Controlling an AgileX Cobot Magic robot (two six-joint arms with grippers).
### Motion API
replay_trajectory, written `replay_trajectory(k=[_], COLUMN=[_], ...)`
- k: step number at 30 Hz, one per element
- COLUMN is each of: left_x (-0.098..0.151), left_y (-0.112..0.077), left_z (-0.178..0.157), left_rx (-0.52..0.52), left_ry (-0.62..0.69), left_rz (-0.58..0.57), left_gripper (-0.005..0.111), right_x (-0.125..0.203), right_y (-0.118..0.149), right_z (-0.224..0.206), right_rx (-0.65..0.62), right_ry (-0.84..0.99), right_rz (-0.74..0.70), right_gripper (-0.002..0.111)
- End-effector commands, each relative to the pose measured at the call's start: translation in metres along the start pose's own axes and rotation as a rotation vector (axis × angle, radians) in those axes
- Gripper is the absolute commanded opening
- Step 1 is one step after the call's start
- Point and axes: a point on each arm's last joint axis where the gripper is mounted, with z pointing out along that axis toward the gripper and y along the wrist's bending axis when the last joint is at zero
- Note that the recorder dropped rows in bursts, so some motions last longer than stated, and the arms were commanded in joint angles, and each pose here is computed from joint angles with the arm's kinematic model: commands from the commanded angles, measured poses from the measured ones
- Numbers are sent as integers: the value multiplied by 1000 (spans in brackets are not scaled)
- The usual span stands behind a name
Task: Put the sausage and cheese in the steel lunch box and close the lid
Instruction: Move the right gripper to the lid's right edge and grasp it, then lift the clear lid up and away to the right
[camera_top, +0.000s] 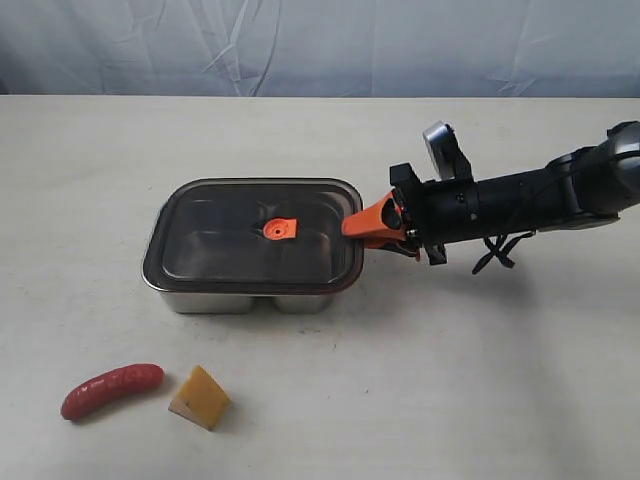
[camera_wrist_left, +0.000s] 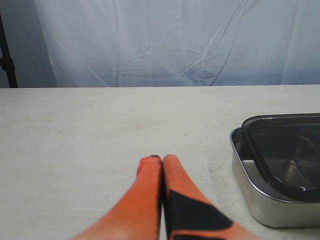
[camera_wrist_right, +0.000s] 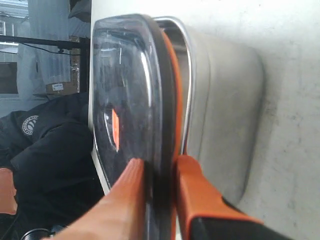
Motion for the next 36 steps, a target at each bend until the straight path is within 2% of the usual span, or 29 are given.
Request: replay_trajectory(k=[1,10,19,30,34,36], left_x=[0,0,0,0,0,0], left_y=[0,0,0,0,0,0], left_z=[0,0,0,0,0,0], left_rx=[3,3,3,3,3,3], left_ry=[-9,-9,-9,-9,-9,-9], left_rz=[1,1,1,3,3,3], left_gripper=[0,0,0,0,0,0], right_x=[0,0,-10,-26,-25,-22], right_y=[1,11,48,100,121,131], right_z=[-1,-4,-20,-90,-118,-131], right_rx=[-11,-56,-27,-27,29,140], right_ry=[9,16,-50,-246,-303,-318], right_rz=[-20,-38,-152,-296,-382,-460], right_gripper=[0,-1,-1,-1,-1,-1])
